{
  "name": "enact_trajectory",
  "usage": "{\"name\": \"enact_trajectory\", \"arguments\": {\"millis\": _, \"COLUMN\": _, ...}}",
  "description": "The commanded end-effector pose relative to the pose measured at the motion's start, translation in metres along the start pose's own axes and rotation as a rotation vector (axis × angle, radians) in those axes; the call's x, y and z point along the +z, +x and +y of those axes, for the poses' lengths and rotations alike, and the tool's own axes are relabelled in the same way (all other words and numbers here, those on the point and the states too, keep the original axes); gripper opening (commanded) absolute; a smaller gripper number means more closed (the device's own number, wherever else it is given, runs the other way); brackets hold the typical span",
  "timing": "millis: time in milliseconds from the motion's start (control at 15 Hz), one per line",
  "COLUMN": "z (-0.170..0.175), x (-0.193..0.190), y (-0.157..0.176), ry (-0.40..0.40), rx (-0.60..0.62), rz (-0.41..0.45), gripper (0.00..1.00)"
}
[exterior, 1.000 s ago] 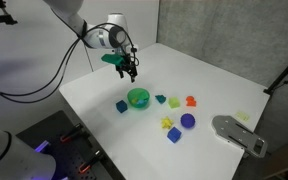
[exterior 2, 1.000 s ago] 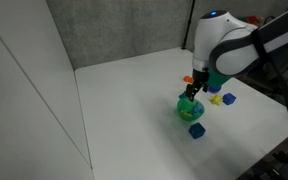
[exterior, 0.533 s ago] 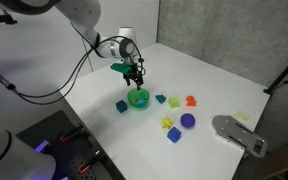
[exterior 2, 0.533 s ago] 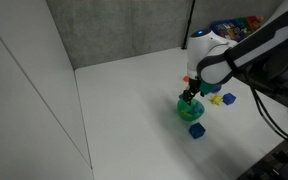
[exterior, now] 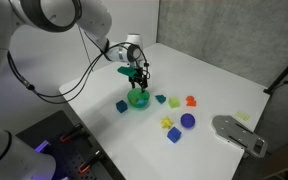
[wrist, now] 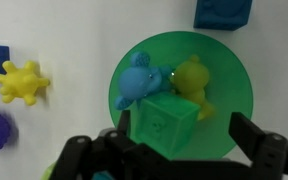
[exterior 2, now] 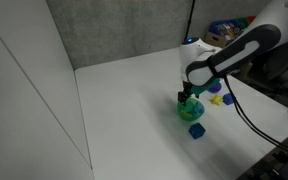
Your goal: Pick up the green block from the green bowl and put it on the blue block to the right side of the table
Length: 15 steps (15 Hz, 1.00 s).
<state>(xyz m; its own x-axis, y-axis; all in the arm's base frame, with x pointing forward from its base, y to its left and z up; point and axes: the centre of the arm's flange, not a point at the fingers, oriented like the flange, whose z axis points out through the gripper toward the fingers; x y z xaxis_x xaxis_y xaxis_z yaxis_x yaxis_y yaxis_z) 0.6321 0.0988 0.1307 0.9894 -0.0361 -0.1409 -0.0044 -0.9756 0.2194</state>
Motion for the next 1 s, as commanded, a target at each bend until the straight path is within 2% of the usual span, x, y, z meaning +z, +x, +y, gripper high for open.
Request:
{"name": "enact_trajectory", "arguments": {"millis": 0, "z": -0.003, "x": 0.008, "y": 0.023, "ry": -0.010, "rx": 0.012, "rz": -0.017, "gripper": 1.00}}
{"name": "enact_trajectory", "arguments": {"millis": 333, "z": -0.004, "x": 0.021, "y": 0.031, "ry": -0.028, "rx": 0.012, "rz": -0.035, "gripper": 1.00}}
{"name": "enact_trajectory", "arguments": {"millis": 400, "z": -0.004, "x": 0.023, "y": 0.031, "ry": -0.031, "rx": 0.012, "rz": -0.038, "gripper": 0.83}}
{"name": "enact_trajectory", "arguments": {"millis": 467, "z": -0.006, "x": 0.025, "y": 0.032, "ry": -0.038, "rx": 0.010, "rz": -0.040, "gripper": 0.73}}
{"name": "enact_trajectory", "arguments": {"millis": 933, "z": -0.013, "x": 0.020, "y": 0.034, "ry": -0.071, "rx": 0.001, "rz": -0.023, "gripper": 0.16}}
